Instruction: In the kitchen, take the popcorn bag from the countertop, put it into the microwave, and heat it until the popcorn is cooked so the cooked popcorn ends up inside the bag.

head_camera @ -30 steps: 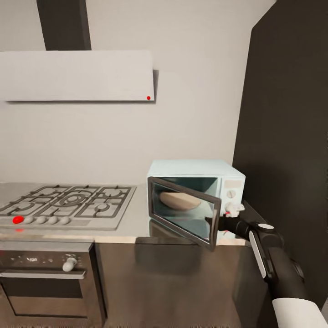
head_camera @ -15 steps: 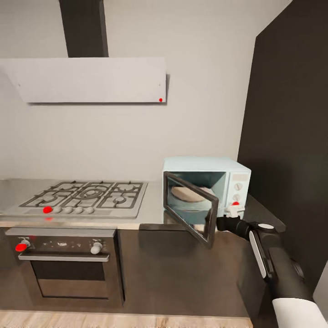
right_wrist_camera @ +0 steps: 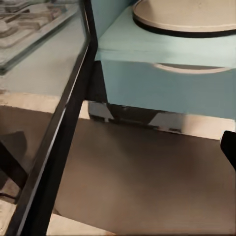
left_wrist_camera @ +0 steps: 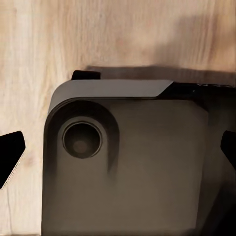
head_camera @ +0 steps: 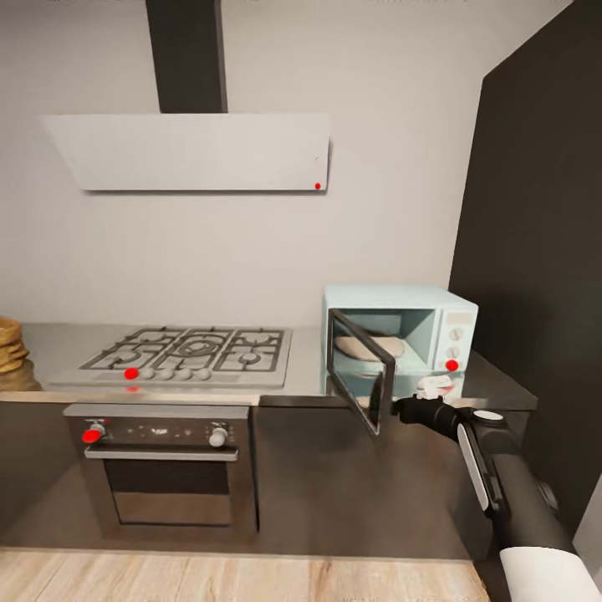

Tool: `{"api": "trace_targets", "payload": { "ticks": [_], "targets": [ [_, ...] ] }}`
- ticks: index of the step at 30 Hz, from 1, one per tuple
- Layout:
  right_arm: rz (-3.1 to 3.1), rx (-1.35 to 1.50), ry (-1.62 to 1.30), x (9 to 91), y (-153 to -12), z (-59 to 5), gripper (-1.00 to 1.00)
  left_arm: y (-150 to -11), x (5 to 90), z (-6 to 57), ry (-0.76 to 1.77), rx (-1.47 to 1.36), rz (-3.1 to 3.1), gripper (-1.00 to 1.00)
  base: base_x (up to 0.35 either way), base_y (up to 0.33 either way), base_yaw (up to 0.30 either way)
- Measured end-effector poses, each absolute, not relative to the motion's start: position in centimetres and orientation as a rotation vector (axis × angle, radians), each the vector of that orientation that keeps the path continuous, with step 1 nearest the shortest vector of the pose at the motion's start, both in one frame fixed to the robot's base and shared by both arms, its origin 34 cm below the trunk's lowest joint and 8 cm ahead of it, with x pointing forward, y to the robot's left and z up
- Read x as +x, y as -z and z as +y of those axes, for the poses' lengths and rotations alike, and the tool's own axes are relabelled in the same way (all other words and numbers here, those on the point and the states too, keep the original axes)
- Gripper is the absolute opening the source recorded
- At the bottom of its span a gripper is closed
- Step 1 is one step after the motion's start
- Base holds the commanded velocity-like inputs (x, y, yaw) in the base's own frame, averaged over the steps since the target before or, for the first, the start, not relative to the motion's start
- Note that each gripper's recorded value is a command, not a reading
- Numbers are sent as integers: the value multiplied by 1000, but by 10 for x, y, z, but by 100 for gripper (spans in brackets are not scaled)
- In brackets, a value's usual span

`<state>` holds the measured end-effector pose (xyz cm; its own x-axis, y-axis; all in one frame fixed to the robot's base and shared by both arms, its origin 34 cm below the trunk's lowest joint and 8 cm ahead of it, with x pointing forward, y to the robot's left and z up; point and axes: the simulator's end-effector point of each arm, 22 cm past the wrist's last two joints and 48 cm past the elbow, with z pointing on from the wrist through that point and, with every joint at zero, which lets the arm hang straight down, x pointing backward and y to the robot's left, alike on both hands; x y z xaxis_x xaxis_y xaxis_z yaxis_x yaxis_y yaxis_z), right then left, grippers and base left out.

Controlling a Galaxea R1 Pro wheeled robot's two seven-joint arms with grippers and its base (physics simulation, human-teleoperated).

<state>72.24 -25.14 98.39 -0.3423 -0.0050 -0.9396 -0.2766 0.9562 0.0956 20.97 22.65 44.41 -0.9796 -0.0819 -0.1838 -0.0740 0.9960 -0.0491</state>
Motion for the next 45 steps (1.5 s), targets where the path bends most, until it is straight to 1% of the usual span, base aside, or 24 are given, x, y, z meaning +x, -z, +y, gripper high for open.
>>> {"api": "trace_targets", "payload": {
  "ticks": [14,17,22,23,24,25,26,29,32,34,36,38,39,40,42,44,45],
  "targets": [
    [1900,-156,-280,723,-986,-266,100,-444,210,227,62,-116,2951,100,-159,281,0],
    [1899,-135,-230,724,-986,-282,100,-444,210,227,62,-116,2951,100,-151,248,0],
    [1892,-65,-235,722,-987,-305,100,-444,210,227,62,-116,2951,100,-148,219,0],
    [1893,-106,-279,722,-988,-283,100,-444,210,227,62,-116,2952,100,-115,137,0],
    [1893,-110,-277,722,-988,-282,100,-444,210,227,62,-116,2951,100,-26,30,0],
    [1900,-58,-235,722,-985,-307,100,-444,210,227,62,-116,2951,100,-4,5,0],
    [1925,37,-118,717,-975,-368,100,-444,210,227,62,-115,2951,100,-2,3,0],
    [2033,135,-18,704,-930,-418,100,-444,210,227,62,-115,2951,100,0,0,0],
    [2223,242,-6,678,-840,-444,100,-444,210,227,62,-116,2951,100,0,0,0],
    [2387,245,16,643,-754,-463,100,-444,210,227,62,-116,2951,100,0,0,0],
    [2580,228,-20,581,-653,-451,100,-444,210,227,62,-116,2951,100,0,0,0],
    [2666,200,-30,522,-590,-433,100,-444,210,227,62,-116,2951,100,0,0,0],
    [2785,190,-92,452,-540,-399,100,-444,210,227,62,-117,2951,100,0,0,0],
    [2823,180,-64,412,-520,-398,100,-444,210,227,62,-116,2951,100,0,0,0],
    [2876,165,-57,362,-498,-390,100,-444,210,227,62,-116,2951,100,0,0,0],
    [2916,131,-91,302,-473,-360,100,-444,210,227,62,-116,2951,100,0,0,0],
    [2909,117,-96,295,-471,-353,100,-444,210,227,62,-116,2951,100,0,0,0]
  ]
}}
